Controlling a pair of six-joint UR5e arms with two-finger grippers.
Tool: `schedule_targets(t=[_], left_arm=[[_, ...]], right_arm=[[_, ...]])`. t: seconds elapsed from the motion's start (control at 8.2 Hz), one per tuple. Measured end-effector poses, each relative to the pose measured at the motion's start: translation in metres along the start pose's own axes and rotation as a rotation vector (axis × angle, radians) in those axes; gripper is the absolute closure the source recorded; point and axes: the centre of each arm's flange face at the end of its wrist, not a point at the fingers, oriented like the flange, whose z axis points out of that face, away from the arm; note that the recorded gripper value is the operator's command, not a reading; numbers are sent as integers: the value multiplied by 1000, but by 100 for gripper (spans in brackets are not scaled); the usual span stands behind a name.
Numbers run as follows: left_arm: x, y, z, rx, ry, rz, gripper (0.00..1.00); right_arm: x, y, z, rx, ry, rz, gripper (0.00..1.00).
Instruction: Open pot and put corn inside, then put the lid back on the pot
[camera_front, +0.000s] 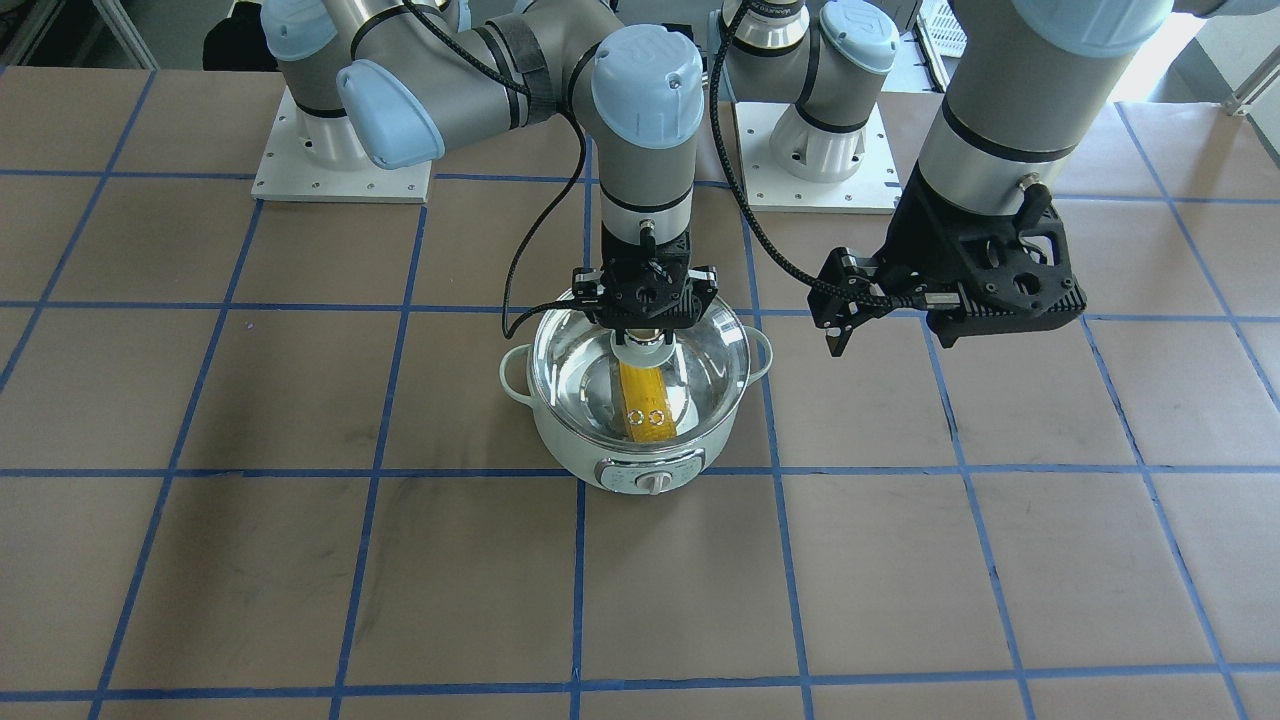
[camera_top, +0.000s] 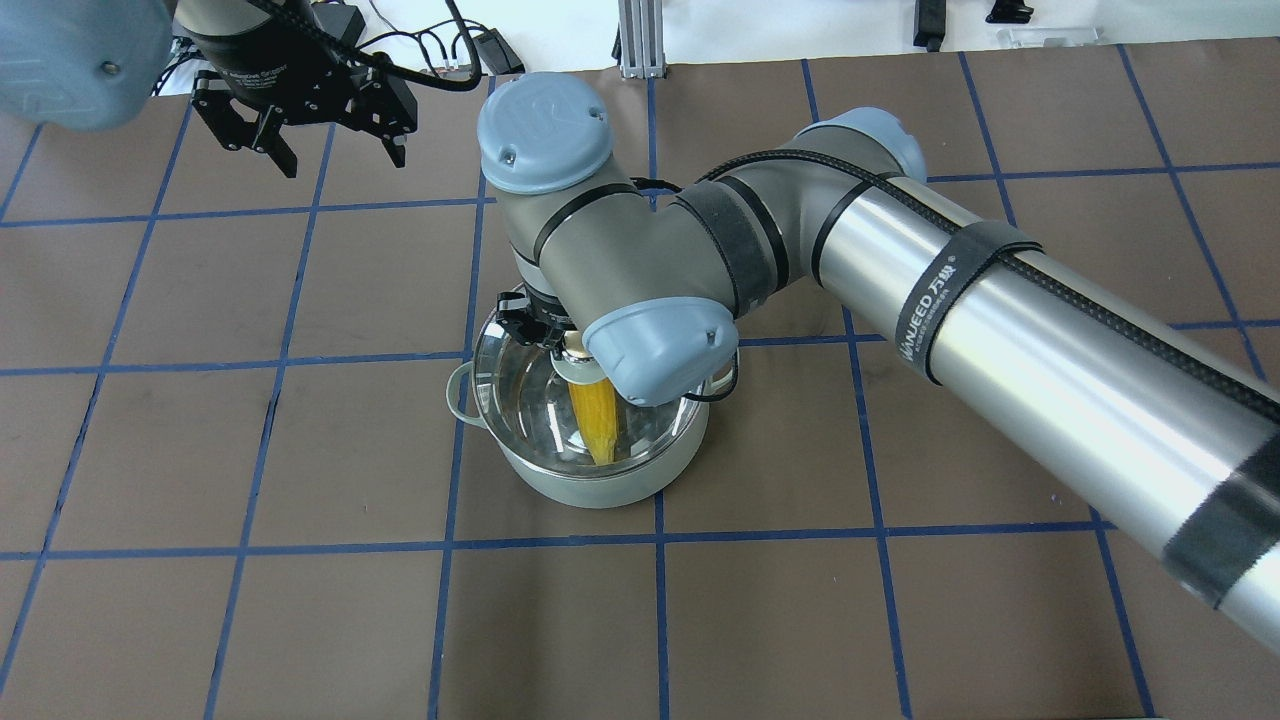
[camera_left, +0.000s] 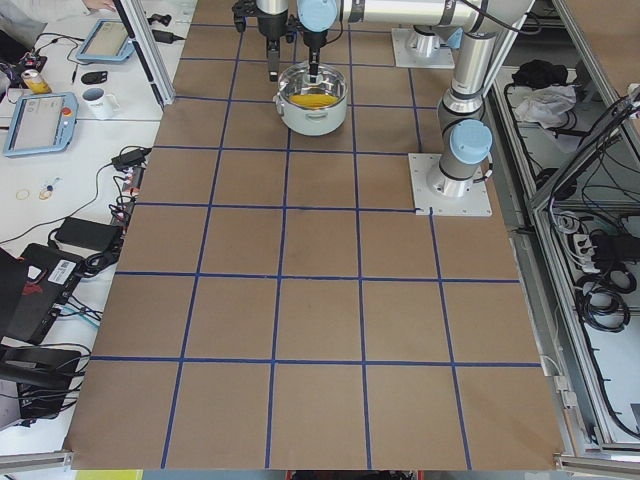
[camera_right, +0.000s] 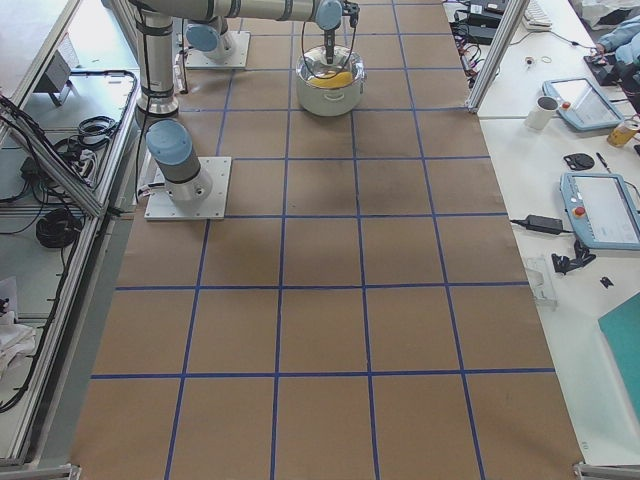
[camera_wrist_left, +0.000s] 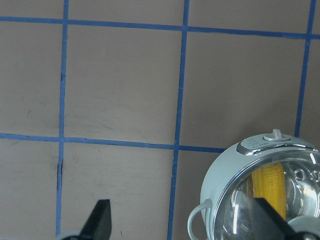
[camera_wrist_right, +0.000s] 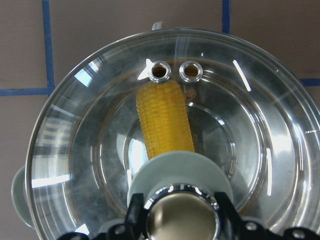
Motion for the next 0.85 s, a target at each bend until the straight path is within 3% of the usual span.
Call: schedule_targets(t=[0.12, 0.24, 0.73, 0.85], left_arm=[[0, 0, 0, -1, 0, 0, 0], [0, 0, 0, -1, 0, 0, 0], [0, 0, 1, -1, 0, 0, 0], [0, 0, 1, -2, 0, 0, 0]], right_arm=[[1, -2, 2, -2, 1, -4, 72], [3, -4, 3, -4, 2, -6, 45], [8, -8, 5, 1, 20, -13, 37], [8, -8, 4, 3, 20, -13, 0]])
